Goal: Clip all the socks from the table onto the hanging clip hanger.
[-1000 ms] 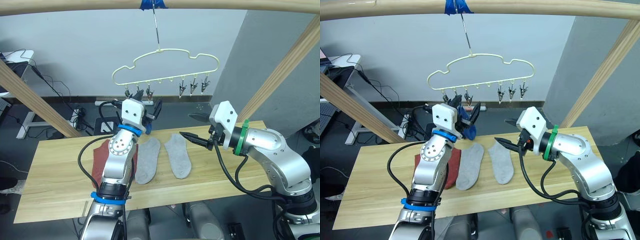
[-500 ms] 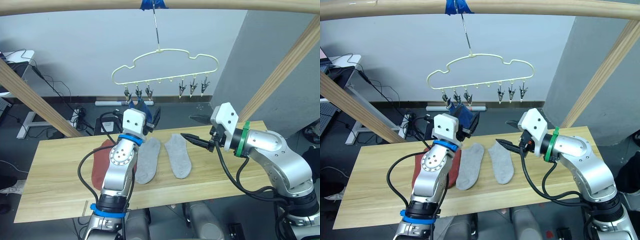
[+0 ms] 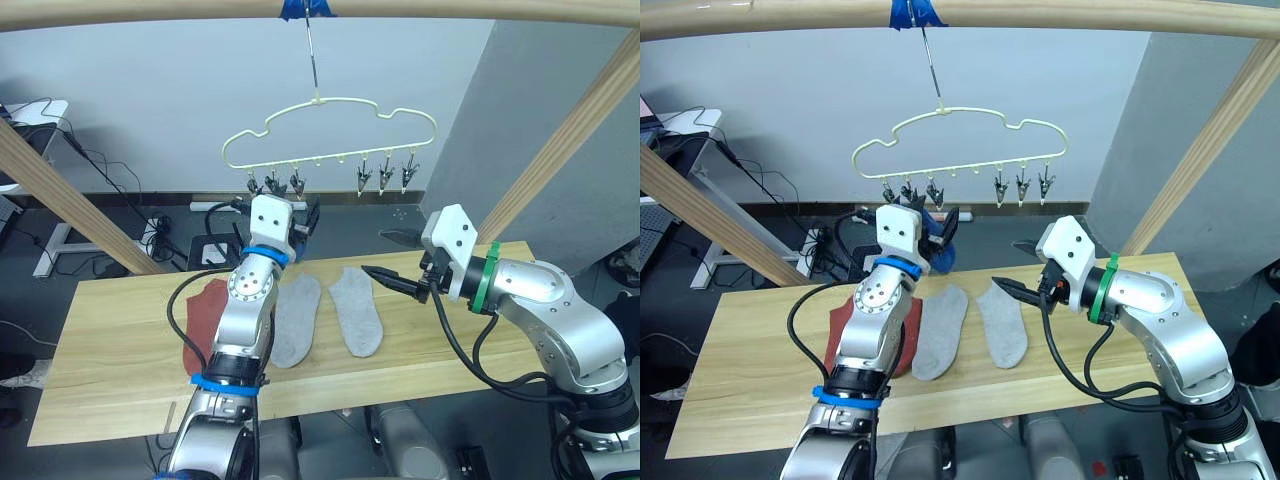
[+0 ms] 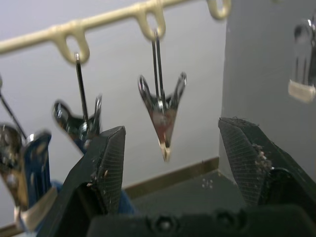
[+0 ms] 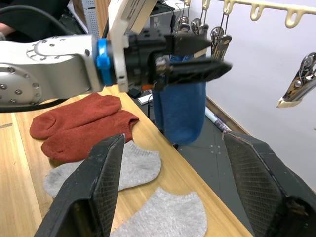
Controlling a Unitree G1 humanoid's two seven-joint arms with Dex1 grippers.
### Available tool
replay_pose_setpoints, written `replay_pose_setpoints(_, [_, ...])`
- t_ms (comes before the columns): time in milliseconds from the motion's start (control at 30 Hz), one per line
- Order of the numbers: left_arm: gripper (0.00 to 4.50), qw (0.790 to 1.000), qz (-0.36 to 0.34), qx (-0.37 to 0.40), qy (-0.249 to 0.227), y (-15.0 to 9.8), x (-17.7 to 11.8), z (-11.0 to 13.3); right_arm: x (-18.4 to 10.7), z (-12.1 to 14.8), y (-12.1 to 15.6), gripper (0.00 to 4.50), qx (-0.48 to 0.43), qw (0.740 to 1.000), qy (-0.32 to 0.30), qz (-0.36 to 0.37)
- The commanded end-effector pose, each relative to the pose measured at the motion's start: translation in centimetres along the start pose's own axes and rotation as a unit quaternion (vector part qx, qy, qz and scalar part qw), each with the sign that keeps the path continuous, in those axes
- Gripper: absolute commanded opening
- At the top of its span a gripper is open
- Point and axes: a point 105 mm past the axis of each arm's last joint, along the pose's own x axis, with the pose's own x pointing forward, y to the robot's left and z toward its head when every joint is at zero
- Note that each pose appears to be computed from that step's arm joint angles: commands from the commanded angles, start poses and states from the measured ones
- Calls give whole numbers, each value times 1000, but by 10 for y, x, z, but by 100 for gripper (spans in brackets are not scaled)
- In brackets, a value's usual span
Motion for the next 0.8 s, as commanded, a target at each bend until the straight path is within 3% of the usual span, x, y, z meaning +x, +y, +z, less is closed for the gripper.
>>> replay_pose_setpoints(33, [329,999,7,6,-39,2,4,19,-4,17,6,332,-8,999,-33,12])
replay_pose_setpoints(500, [329,999,18,13,-50,6,10,32,-3,20,10,332,11,999,-45,28])
replay_pose_setpoints(633, [251,998,15,16,-51,6,11,33,-3,21,10,332,14,998,-46,29])
replay_pose_setpoints(800, [98,999,12,12,-42,5,9,29,-3,22,10,332,17,998,-48,30])
